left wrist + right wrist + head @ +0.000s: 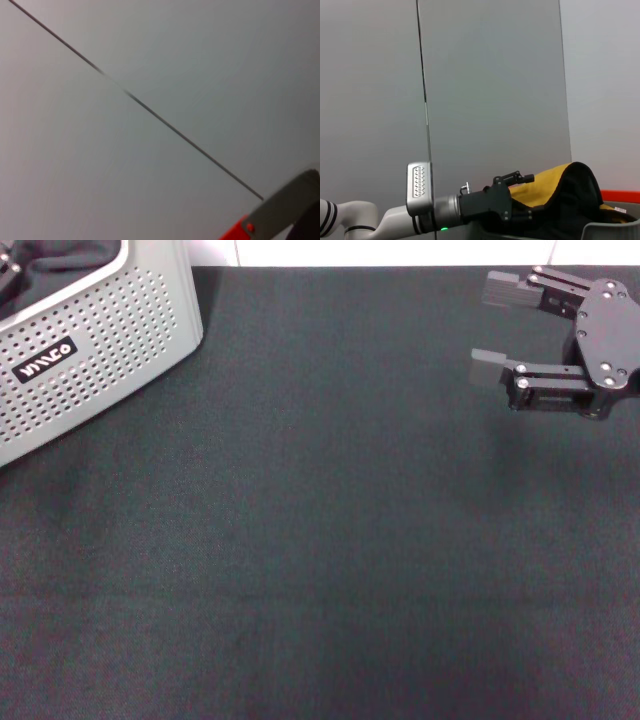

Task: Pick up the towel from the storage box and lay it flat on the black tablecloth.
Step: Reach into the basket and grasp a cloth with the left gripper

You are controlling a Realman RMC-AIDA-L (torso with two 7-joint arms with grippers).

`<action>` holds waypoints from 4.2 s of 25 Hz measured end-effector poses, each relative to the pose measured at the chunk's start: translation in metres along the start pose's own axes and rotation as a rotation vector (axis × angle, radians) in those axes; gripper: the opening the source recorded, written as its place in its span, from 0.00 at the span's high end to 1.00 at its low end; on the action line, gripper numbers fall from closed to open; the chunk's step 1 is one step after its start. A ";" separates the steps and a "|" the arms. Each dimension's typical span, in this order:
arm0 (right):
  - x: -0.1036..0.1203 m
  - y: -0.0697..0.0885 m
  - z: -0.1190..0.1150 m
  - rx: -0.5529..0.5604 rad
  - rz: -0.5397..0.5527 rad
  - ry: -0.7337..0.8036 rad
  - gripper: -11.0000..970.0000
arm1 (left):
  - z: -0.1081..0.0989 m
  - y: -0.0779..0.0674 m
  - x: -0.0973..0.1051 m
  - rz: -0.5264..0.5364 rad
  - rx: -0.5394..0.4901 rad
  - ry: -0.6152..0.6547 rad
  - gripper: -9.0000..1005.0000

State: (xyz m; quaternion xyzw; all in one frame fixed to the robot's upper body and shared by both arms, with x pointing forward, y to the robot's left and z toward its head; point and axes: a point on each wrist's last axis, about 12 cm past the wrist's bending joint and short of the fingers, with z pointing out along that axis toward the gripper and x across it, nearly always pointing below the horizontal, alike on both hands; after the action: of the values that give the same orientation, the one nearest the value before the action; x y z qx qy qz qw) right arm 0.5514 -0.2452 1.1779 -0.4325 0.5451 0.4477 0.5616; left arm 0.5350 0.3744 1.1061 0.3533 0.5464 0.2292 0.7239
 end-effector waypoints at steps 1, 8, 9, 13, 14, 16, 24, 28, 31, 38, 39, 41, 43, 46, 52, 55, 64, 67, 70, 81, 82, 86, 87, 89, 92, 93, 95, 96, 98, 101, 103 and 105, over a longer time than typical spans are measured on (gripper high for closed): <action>0.000 0.000 0.000 0.000 0.000 0.000 0.11 | 0.000 0.000 0.000 0.005 0.001 0.010 0.20; 0.001 0.002 -0.001 -0.009 0.007 -0.003 0.11 | 0.005 -0.003 0.001 0.069 0.010 0.062 0.20; 0.001 0.002 -0.001 -0.009 0.007 -0.003 0.11 | 0.005 -0.003 0.001 0.074 0.009 0.064 0.20; 0.001 0.003 -0.001 -0.013 0.008 -0.004 0.11 | 0.006 -0.001 0.001 0.081 -0.016 0.065 0.20; 0.001 0.003 -0.001 -0.015 0.008 -0.005 0.11 | 0.006 0.000 0.001 0.092 -0.024 0.068 0.20; 0.001 0.003 -0.001 -0.017 0.007 -0.006 0.11 | 0.006 0.001 0.002 0.107 -0.034 0.076 0.20; 0.001 0.003 -0.001 -0.018 0.007 -0.009 0.11 | 0.011 -0.001 0.006 0.157 -0.050 0.146 0.20; 0.001 0.003 -0.001 -0.018 0.006 -0.008 0.11 | 0.011 -0.006 0.000 0.146 -0.051 0.119 0.20; 0.001 0.003 -0.001 -0.018 0.006 -0.008 0.11 | 0.010 -0.008 -0.006 0.138 -0.041 0.095 0.20; 0.000 0.003 -0.001 -0.018 0.005 -0.008 0.11 | 0.013 -0.012 -0.005 0.142 -0.016 0.125 0.20; 0.000 0.003 -0.001 -0.018 0.004 -0.008 0.11 | 0.013 -0.012 -0.003 0.145 -0.016 0.138 0.20; 0.000 0.003 -0.002 -0.018 0.001 -0.012 0.11 | 0.014 -0.011 -0.001 0.154 -0.021 0.158 0.20; 0.000 0.004 -0.003 -0.020 -0.003 -0.017 0.11 | 0.014 -0.009 0.000 0.163 -0.034 0.172 0.20; 0.000 0.005 -0.004 -0.024 -0.003 -0.022 0.11 | 0.015 -0.006 0.001 0.175 -0.060 0.188 0.20; 0.000 0.006 -0.006 -0.024 -0.002 -0.030 0.11 | 0.015 -0.005 0.001 0.190 -0.084 0.195 0.20; 0.000 0.007 -0.006 -0.028 -0.002 -0.031 0.11 | 0.015 -0.004 0.000 0.202 -0.097 0.200 0.20; 0.002 0.008 -0.008 -0.024 0.001 -0.031 0.11 | 0.013 0.001 -0.001 0.230 -0.154 0.205 0.20; 0.002 0.008 -0.009 -0.019 0.000 -0.037 0.11 | 0.012 0.002 -0.003 0.224 -0.175 0.190 0.20; 0.002 0.009 -0.010 -0.019 -0.004 -0.042 0.11 | 0.011 0.003 -0.005 0.223 -0.189 0.171 0.20; 0.001 0.009 -0.010 -0.021 -0.005 -0.050 0.11 | 0.011 0.006 -0.006 0.243 -0.207 0.163 0.20; 0.001 0.009 -0.010 -0.020 -0.005 -0.052 0.11 | 0.011 0.006 -0.006 0.247 -0.213 0.167 0.20; 0.001 0.009 -0.010 -0.020 -0.005 -0.054 0.11 | 0.009 0.007 -0.004 0.268 -0.234 0.188 0.20; 0.001 0.009 -0.010 -0.020 -0.005 -0.054 0.11 | 0.009 0.006 -0.004 0.272 -0.233 0.191 0.20; 0.001 0.009 -0.011 -0.020 -0.005 -0.054 0.11 | 0.009 0.004 -0.002 0.284 -0.227 0.199 0.20; 0.001 0.010 -0.011 -0.021 -0.005 -0.054 0.11 | 0.009 0.003 -0.002 0.305 -0.230 0.207 0.27; 0.001 0.010 -0.011 -0.021 -0.005 -0.054 0.11 | 0.009 0.003 -0.002 0.312 -0.237 0.208 0.29; 0.001 0.010 -0.011 -0.023 -0.005 -0.054 0.11 | 0.007 0.002 -0.003 0.326 -0.254 0.202 0.32; 0.001 0.010 -0.011 -0.024 -0.006 -0.055 0.11 | 0.007 0.002 -0.004 0.332 -0.267 0.194 0.32; 0.001 0.011 -0.011 -0.030 -0.006 -0.056 0.11 | 0.006 0.002 -0.005 0.340 -0.285 0.185 0.33; 0.001 0.011 -0.011 -0.034 -0.006 -0.058 0.11 | 0.005 0.002 -0.005 0.352 -0.292 0.190 0.34; 0.001 0.011 -0.011 -0.033 -0.006 -0.059 0.11 | 0.004 0.001 -0.004 0.363 -0.288 0.200 0.35; 0.000 0.012 -0.011 -0.035 -0.007 -0.062 0.11 | 0.004 0.000 -0.003 0.368 -0.288 0.207 0.36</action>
State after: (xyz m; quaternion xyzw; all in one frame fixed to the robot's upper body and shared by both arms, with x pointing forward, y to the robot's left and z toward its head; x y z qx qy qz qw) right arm 0.5374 -0.2535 1.1771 -0.4301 0.5182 0.4684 0.5719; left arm 0.5378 0.3717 1.1087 0.3145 0.5060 0.4675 0.6531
